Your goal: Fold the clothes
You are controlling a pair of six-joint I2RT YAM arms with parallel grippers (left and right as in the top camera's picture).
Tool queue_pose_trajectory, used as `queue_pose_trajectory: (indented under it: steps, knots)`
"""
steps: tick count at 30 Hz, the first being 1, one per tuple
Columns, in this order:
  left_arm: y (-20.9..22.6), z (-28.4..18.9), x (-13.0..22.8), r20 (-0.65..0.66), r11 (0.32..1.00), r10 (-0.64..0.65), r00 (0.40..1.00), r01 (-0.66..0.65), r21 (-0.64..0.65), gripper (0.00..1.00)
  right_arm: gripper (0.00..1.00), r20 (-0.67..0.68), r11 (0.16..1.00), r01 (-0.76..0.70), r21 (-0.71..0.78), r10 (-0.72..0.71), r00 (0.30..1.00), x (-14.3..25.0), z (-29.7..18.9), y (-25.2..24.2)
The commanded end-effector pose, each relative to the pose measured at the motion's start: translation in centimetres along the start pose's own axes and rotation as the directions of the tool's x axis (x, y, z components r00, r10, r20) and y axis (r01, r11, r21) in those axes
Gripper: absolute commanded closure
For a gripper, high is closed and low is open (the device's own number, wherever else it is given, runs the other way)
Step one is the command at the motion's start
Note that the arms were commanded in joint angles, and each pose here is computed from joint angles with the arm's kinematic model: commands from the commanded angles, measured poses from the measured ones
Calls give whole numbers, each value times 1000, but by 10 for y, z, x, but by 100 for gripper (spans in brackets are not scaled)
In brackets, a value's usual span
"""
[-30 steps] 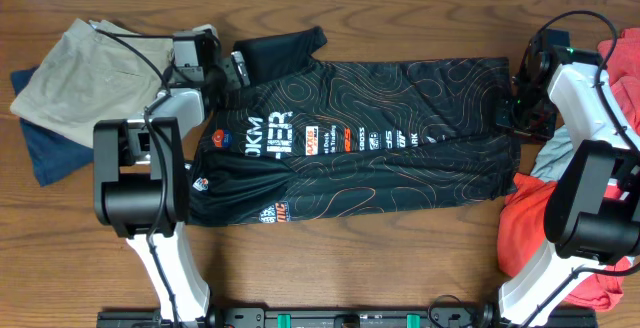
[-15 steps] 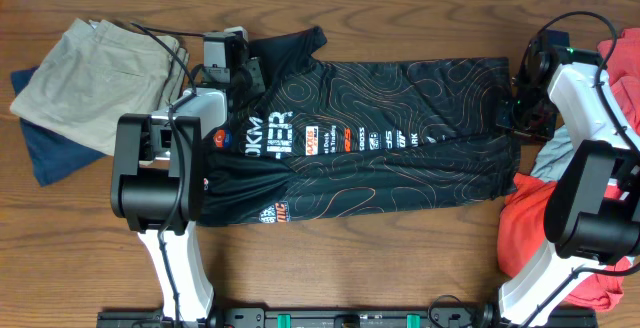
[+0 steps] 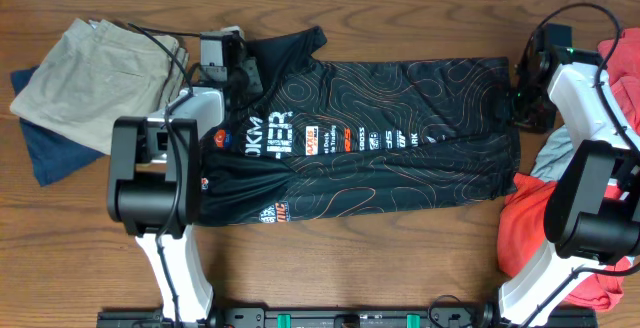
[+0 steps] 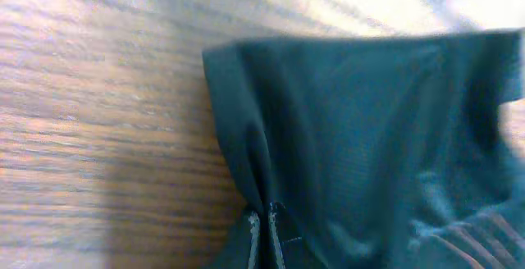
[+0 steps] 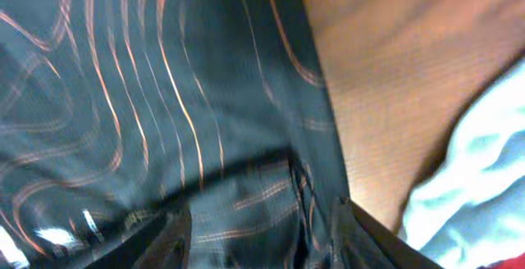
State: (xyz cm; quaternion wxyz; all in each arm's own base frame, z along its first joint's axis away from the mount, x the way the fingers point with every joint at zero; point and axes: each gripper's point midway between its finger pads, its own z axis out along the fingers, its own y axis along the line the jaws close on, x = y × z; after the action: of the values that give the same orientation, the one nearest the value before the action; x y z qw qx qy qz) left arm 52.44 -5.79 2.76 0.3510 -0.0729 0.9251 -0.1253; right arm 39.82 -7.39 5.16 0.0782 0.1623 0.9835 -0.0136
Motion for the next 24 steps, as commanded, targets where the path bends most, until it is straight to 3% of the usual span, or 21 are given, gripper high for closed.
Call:
queue_pose_trajectory:
  steps: [1,12,24]
  knots:
    - [-5,-34,-29,61,1000,-20,998,20,-3,94,47,99,1000,-26,-15,28,995,-24,-12,-2]
    - [13,-56,-7,-60,996,-60,996,56,-67,94,49,380,998,-22,-63,44,924,-95,-23,7]
    - [28,-65,-5,-77,990,-109,991,102,-97,94,48,439,997,-23,-76,54,897,-127,37,13]
